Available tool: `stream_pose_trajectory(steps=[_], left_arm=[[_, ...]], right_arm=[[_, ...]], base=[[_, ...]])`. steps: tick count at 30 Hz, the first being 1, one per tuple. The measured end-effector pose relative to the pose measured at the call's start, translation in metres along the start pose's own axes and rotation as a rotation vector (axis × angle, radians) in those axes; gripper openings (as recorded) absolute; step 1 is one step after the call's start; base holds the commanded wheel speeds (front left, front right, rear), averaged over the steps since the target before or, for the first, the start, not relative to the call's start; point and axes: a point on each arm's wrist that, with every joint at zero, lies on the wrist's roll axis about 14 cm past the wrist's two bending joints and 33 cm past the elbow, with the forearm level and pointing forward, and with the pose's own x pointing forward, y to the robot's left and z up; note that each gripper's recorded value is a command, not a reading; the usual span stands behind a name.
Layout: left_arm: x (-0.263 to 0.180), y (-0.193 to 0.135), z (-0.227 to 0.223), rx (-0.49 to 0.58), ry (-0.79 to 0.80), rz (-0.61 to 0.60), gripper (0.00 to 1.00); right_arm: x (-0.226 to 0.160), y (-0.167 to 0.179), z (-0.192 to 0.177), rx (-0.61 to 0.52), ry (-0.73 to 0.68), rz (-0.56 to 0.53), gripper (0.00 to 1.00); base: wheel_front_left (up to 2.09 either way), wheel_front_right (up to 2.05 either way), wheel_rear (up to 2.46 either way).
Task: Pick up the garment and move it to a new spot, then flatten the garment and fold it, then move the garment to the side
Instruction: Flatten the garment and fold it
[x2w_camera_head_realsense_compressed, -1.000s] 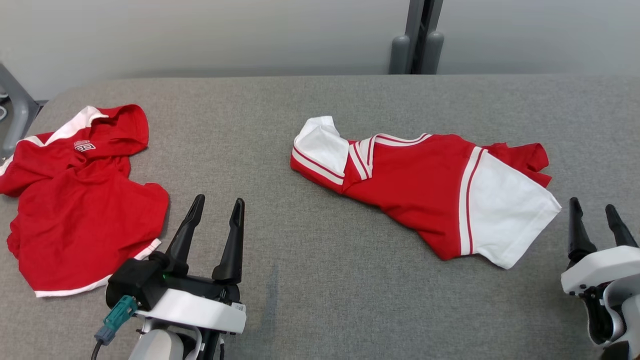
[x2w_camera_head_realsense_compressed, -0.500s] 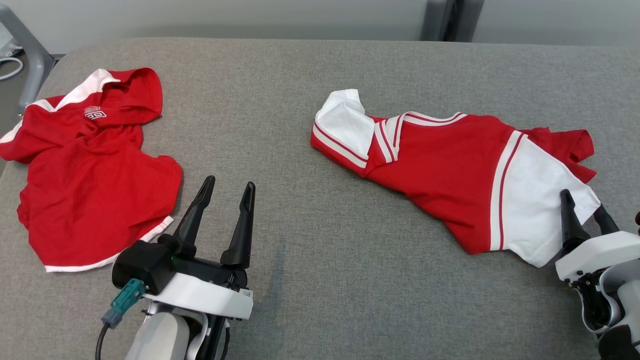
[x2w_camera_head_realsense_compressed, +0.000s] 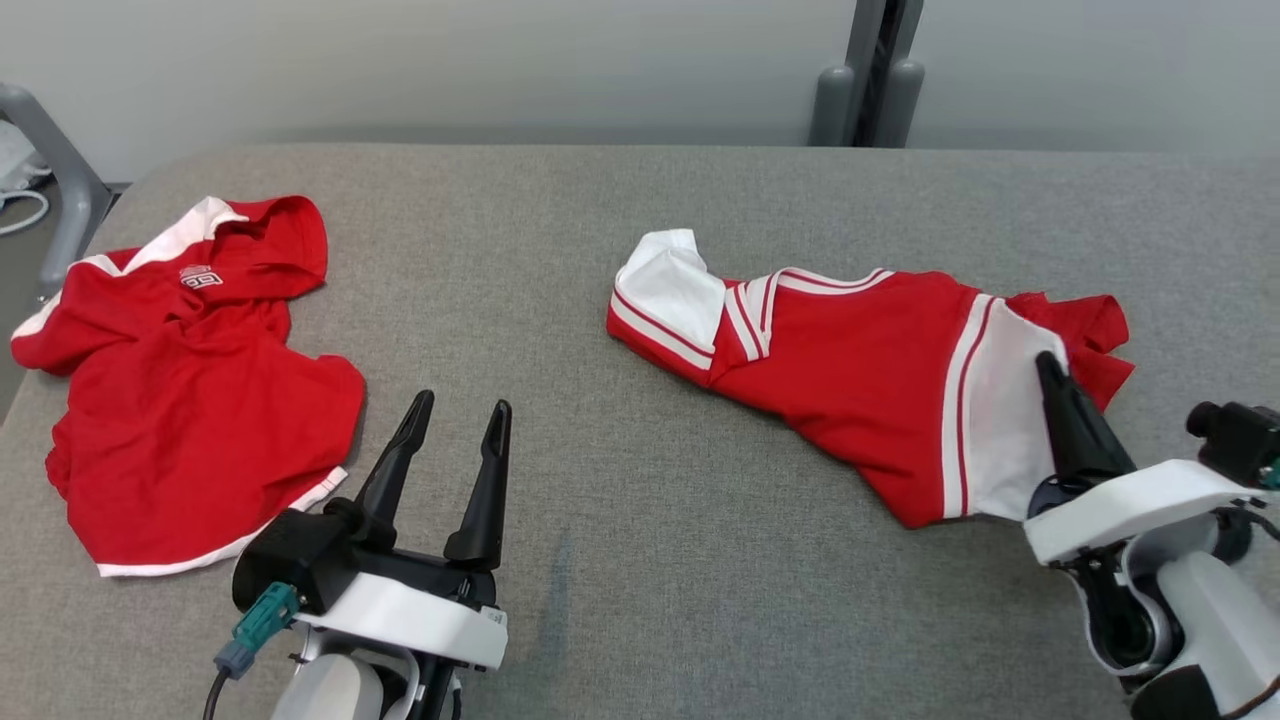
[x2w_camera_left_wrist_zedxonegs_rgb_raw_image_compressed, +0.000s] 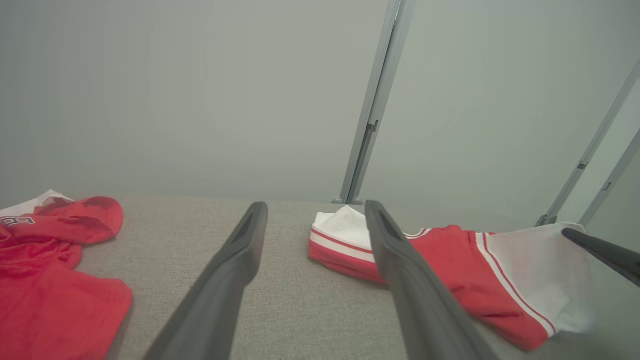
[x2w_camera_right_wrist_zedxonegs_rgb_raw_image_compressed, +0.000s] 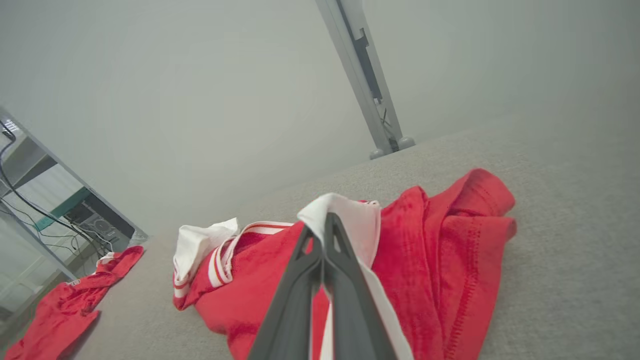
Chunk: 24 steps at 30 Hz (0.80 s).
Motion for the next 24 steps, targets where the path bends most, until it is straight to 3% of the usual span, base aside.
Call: stream_pose_trajectory(steps=[10,18,24], left_arm=[[-0.019,0.009,0.035,-0.031,-0.102,0.054,1.0],[-0.049,0.045,0.052,-0.019,-0.155,0.18,1.0],[-0.074,0.067,0.058,-0.018,-0.176,0.263,1.0]], right_arm=[[-0.013,0.16,0.034,-0.004,-0.053,0.436,0.0],[-0.047,0.28,-0.025,-0.033,0.144,0.76,0.0],[-0.076,0.307,-0.089,-0.108,0.342,0.861,0.0]], base=[[0.0,0.0,0.0],[0.0,0.0,0.0],[0.0,0.0,0.0]])
